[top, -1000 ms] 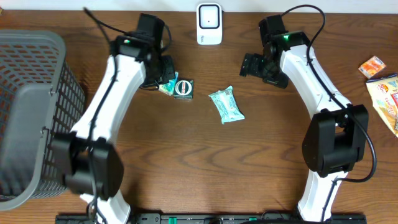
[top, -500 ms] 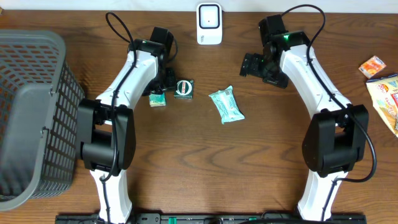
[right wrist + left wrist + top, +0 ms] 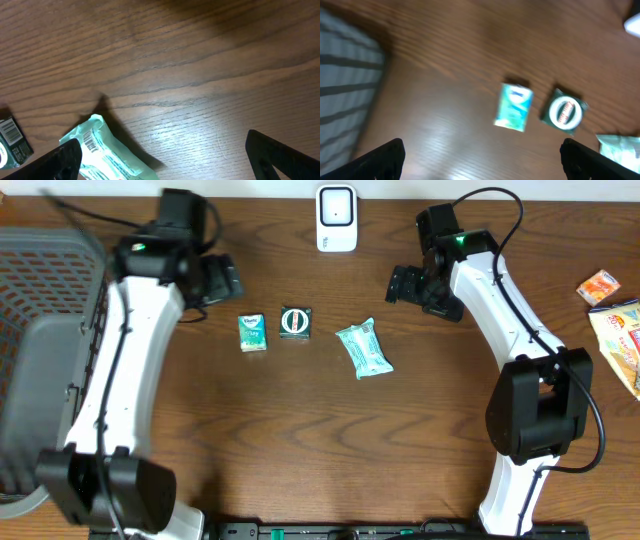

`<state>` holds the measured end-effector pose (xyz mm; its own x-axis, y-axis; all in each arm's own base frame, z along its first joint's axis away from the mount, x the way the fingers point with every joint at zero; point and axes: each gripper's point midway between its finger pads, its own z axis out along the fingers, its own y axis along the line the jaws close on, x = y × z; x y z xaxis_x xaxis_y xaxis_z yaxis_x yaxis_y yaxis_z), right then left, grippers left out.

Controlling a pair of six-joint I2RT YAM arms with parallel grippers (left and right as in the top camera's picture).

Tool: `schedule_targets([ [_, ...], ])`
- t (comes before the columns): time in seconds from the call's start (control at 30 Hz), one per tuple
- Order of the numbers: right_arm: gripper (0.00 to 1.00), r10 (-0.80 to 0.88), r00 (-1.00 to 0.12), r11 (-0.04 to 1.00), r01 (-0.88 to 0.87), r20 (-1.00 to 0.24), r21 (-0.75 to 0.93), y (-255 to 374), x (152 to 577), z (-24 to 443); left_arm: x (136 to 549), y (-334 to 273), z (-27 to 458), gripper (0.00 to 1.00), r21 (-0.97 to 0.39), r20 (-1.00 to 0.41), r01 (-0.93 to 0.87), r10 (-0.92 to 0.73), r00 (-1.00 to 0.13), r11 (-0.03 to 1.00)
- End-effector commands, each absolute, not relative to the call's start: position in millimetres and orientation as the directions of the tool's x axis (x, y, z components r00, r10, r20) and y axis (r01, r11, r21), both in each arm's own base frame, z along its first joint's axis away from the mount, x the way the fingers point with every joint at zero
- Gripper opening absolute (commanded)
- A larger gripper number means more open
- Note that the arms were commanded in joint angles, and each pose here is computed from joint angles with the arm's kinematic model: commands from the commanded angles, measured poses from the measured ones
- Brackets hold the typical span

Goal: Scan the item barcode
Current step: 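Place the small Kleenex pack left of the Zam-Buk tin and release, then lower the right gripper and grasp the wipes pack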

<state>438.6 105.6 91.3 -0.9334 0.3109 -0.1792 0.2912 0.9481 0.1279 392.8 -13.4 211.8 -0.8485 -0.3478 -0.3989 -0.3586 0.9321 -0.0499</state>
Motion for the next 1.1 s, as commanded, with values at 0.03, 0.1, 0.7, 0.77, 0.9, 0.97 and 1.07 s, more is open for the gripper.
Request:
schedule_targets([
  [0.03,0.99,0.32,-0.925,0.946,0.298,-0.206,0.13,106,442,100,381,13,211,0.98,0.01,-0.378,-0.415,-0.381,-0.844,0.91],
  [0.1,0.99,0.32,-0.924,0.946,0.297,-0.209,0.132,106,443,100,377,15,209,0.98,0.017,-0.364,-0.419,-0.384,-0.848,0.908],
  [0.7,0.99,0.313,-0.942,0.949,0.305,-0.122,0.079,101,415,62,377,15,209,0.98,0.017,-0.365,-0.419,-0.385,-0.848,0.908],
  [0.77,0.99,0.313,-0.943,0.949,0.307,-0.11,0.07,99,410,56,377,15,209,0.98,0.017,-0.365,-0.419,-0.385,-0.848,0.908],
  [0.9,0.99,0.313,-0.945,0.949,0.308,-0.094,0.061,98,405,51,377,15,209,0.98,0.017,-0.365,-0.419,-0.385,-0.848,0.908],
  [0.97,0.99,0.306,-0.949,0.952,0.301,-0.082,0.062,99,402,51,377,15,209,0.98,0.017,-0.365,-0.419,-0.385,-0.848,0.908],
  [1.07,0.94,0.202,-0.977,0.977,0.197,-0.067,0.08,106,398,48,377,15,209,0.98,0.017,-0.365,-0.419,-0.385,-0.848,0.908],
])
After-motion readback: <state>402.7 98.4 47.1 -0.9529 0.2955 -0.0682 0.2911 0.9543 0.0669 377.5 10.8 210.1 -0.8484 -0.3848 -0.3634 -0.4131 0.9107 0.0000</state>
